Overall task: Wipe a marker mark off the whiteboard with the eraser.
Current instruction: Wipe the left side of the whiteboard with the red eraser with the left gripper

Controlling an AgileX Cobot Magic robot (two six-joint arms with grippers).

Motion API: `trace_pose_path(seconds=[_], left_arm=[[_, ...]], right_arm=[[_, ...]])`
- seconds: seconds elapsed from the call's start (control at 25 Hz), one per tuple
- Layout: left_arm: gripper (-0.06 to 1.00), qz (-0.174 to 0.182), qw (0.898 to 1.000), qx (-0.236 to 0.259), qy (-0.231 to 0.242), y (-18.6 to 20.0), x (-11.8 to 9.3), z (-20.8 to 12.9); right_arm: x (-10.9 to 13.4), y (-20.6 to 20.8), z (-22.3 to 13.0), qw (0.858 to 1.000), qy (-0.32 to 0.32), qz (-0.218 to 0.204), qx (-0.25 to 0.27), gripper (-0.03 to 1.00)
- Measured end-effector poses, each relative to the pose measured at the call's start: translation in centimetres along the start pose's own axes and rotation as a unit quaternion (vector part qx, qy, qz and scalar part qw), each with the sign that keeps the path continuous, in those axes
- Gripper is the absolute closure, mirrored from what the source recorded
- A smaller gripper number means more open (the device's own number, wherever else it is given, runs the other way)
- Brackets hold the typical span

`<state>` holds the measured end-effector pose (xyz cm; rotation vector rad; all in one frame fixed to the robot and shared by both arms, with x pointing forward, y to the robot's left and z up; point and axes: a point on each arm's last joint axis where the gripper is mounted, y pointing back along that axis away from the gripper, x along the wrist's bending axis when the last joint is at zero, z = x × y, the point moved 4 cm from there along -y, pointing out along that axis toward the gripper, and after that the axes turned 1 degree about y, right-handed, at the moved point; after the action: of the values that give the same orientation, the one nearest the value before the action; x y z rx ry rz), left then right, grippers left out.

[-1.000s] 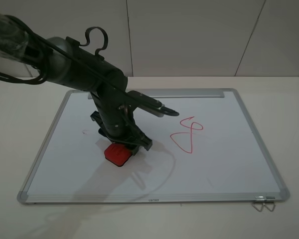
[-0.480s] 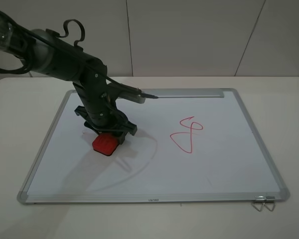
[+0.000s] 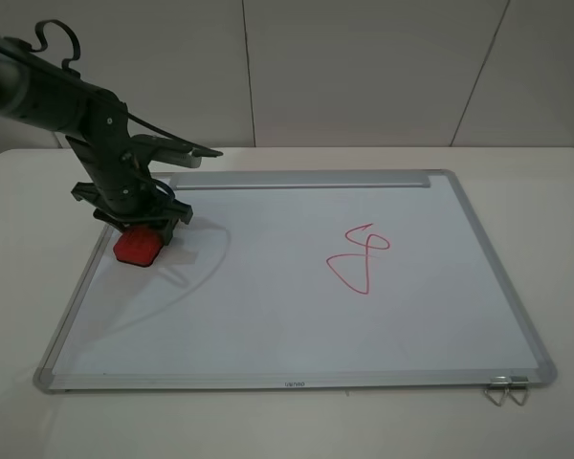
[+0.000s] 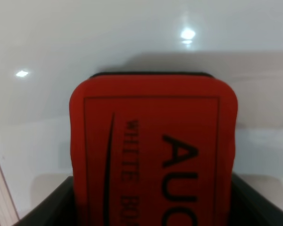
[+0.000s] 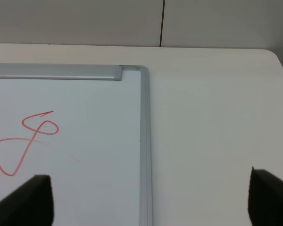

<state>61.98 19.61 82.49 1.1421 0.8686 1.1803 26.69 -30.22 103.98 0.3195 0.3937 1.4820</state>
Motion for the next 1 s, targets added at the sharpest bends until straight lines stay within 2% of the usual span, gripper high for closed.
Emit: trace_pose_path(seconds=[0.16,0.32,0.48,0.56,0.72,0.8,1.0], left_arm=[[0.37,-0.001,1.000,-0.008,-0.001,0.0,0.0,0.2],[0.37,-0.009,1.000,-0.019,-0.008,-0.3,-1.1,0.4],[0.37,-0.035,0.998,-0.038,-0.019,-0.7,-4.4,0.7],[0.37,-0.052,0.997,-0.051,-0.032,-0.8,-6.9,0.7],[0.37,-0.075,0.991,-0.068,-0.084,-0.4,-11.5,-0.1],[0.37,-0.083,0.989,-0.068,-0.104,-0.2,-13.0,-0.7],[0.37,-0.086,0.988,-0.067,-0.111,0.5,-13.6,-0.8]], right_arm=[[0.0,0.0,0.0,1.000,0.000,0.000,0.000,0.26],[0.0,0.0,0.0,1.000,0.000,0.000,0.000,0.26],[0.0,0.0,0.0,1.000,0.000,0.000,0.000,0.26],[0.0,0.0,0.0,1.000,0.000,0.000,0.000,0.26],[0.0,0.0,0.0,1.000,0.000,0.000,0.000,0.26],[0.0,0.0,0.0,1.000,0.000,0.000,0.000,0.26],[0.0,0.0,0.0,1.000,0.000,0.000,0.000,0.26]])
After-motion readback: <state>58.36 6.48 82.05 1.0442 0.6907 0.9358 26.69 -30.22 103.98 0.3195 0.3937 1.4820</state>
